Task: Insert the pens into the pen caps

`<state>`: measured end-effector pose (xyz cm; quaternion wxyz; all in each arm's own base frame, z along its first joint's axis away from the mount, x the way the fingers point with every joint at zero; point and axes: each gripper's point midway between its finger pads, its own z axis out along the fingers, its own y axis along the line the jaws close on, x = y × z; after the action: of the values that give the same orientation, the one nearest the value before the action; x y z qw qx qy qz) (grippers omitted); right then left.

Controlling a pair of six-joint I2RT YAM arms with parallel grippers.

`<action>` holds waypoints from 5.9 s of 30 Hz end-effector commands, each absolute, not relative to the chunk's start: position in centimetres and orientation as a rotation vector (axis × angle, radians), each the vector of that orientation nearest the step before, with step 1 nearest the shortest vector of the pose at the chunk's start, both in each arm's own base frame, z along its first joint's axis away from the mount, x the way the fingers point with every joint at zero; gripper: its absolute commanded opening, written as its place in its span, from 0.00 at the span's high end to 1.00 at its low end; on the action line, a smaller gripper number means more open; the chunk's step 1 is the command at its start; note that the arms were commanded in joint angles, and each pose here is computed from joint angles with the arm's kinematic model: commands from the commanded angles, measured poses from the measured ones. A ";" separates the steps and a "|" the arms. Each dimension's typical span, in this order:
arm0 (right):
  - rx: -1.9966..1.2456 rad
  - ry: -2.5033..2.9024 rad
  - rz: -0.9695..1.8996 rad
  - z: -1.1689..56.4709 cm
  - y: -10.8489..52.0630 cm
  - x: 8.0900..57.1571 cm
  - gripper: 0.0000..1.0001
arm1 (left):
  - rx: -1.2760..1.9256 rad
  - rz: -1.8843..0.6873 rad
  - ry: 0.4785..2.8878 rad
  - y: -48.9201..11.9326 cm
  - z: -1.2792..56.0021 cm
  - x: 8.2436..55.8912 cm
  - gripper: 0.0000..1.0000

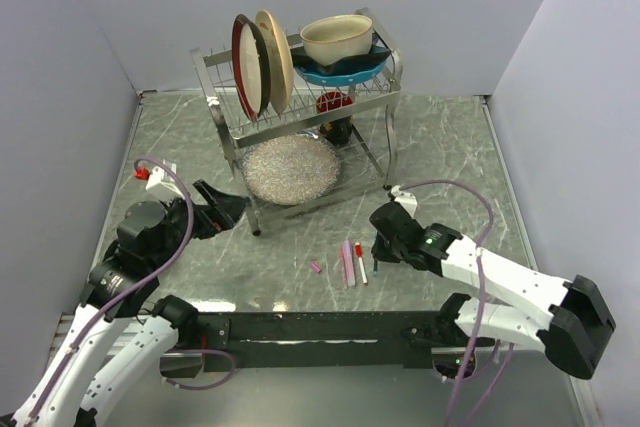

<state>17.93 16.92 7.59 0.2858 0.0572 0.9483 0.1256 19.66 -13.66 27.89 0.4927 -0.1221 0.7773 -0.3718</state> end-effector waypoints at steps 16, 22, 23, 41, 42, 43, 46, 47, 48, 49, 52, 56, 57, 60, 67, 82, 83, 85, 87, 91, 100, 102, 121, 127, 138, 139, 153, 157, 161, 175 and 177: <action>0.028 2.613 0.229 4.5 17.1 19.0 0.61 | -0.777 -0.508 2.059 -8.0 17.3 20.6 0.02; 0.062 2.527 0.299 8.0 17.2 19.4 0.60 | -0.829 -0.289 1.943 -4.3 20.0 21.6 0.08; 0.067 2.495 0.329 9.0 17.2 19.5 0.60 | -0.754 -0.223 1.939 -3.6 20.6 22.0 0.09; 0.065 2.239 0.471 17.6 15.0 18.9 0.60 | -0.305 0.053 1.939 -1.7 21.6 28.7 0.10; 0.066 2.238 0.463 17.5 14.8 18.8 0.60 | -0.336 0.008 1.937 -1.9 21.7 28.9 0.12; 0.068 2.232 0.462 17.6 14.6 18.8 0.60 | -0.421 -0.008 1.943 -1.0 21.1 29.1 0.20; 0.082 2.217 0.468 17.9 14.3 18.6 0.60 | -0.594 -0.046 2.019 0.4 18.1 29.3 0.30; 0.087 2.210 0.472 18.1 14.2 18.6 0.60 | -0.633 -0.062 2.051 0.6 17.0 29.2 0.29; 0.090 2.205 0.475 18.0 14.1 18.6 0.60 | -0.652 -0.098 2.116 0.1 15.3 29.2 0.26; 0.095 2.193 0.489 18.3 14.1 18.5 0.60 | -0.698 -0.128 2.136 0.1 14.6 29.2 0.23; 0.108 2.175 0.500 18.4 14.0 18.5 0.60 | -0.715 -0.199 2.221 -1.1 12.0 29.1 0.24; 0.116 2.170 0.496 18.4 14.0 18.7 0.60 | -0.749 -0.207 2.262 -1.4 9.8 28.9 0.28; 0.117 2.170 0.486 18.4 13.9 18.8 0.60 | -0.760 -0.202 2.270 -1.4 9.4 28.9 0.28; 0.112 2.166 0.483 18.5 14.1 19.0 0.60 | -0.782 -0.189 2.300 -1.4 8.0 28.8 0.31; 0.105 2.151 0.497 19.2 14.6 19.4 0.60 | -0.803 -0.125 2.354 -0.8 5.7 29.1 0.33; 0.110 2.130 0.520 19.9 14.5 19.3 0.60 | -0.775 -0.038 2.476 -0.8 2.1 29.1 0.47; 0.111 2.127 0.521 20.0 14.5 19.3 0.60 | -0.776 -0.023 2.497 -0.7 1.7 28.8 0.49; 0.113 2.127 0.527 20.1 14.5 19.2 0.60 | -0.793 0.011 2.507 -0.4 1.5 28.8 0.58; 0.117 2.116 0.536 20.4 14.4 19.1 0.60 | -0.792 0.038 2.531 -0.2 1.1 28.5 0.73; 0.125 2.108 0.549 20.5 14.2 18.9 0.60 | -0.819 0.075 2.501 0.4 1.5 28.8 0.86; 0.133 2.098 0.568 20.4 14.1 18.6 0.59 | -0.861 0.172 2.530 1.4 0.8 28.2 0.68; 0.134 2.098 0.567 20.4 14.1 18.6 0.59 | -0.870 0.192 2.528 1.6 0.7 28.0 0.67; 0.132 2.077 0.646 21.5 14.5 17.9 0.59 | -0.914 0.123 2.499 0.8 1.8 27.6 0.99; 0.139 2.092 0.656 21.0 14.4 17.5 0.59 | -0.999 0.039 2.354 0.7 6.5 26.2 0.99; 0.077 2.108 0.795 22.6 16.5 16.5 0.57 | -0.704 -0.583 2.192 -7.3 15.3 23.3 0.99; 0.071 2.100 0.830 23.0 16.9 16.3 0.57 | -0.635 -0.689 2.204 -8.9 15.9 22.6 0.99; 0.034 2.000 1.208 27.9 27.5 15.9 0.46 | -0.067 -1.318 2.086 -17.0 19.1 13.1 0.99; -0.017 2.028 1.313 28.2 32.3 15.4 0.44 | 0.014 -1.418 2.037 -17.9 20.3 11.9 0.99; -0.088 2.024 1.378 29.0 36.4 15.2 0.44 | 0.076 -1.436 2.030 -18.2 20.8 11.2 0.99; -0.122 2.182 1.285 26.4 41.4 16.4 0.45 | 0.116 -1.466 2.012 -18.6 21.7 10.6 0.99; -0.111 2.201 1.255 25.7 41.3 16.3 0.45 | 0.112 -1.465 2.015 -18.6 21.8 10.7 0.99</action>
<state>16.83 40.91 25.09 0.3016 -0.0474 0.8267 0.4727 10.84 -18.28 19.41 0.2949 0.0151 0.7882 -0.5400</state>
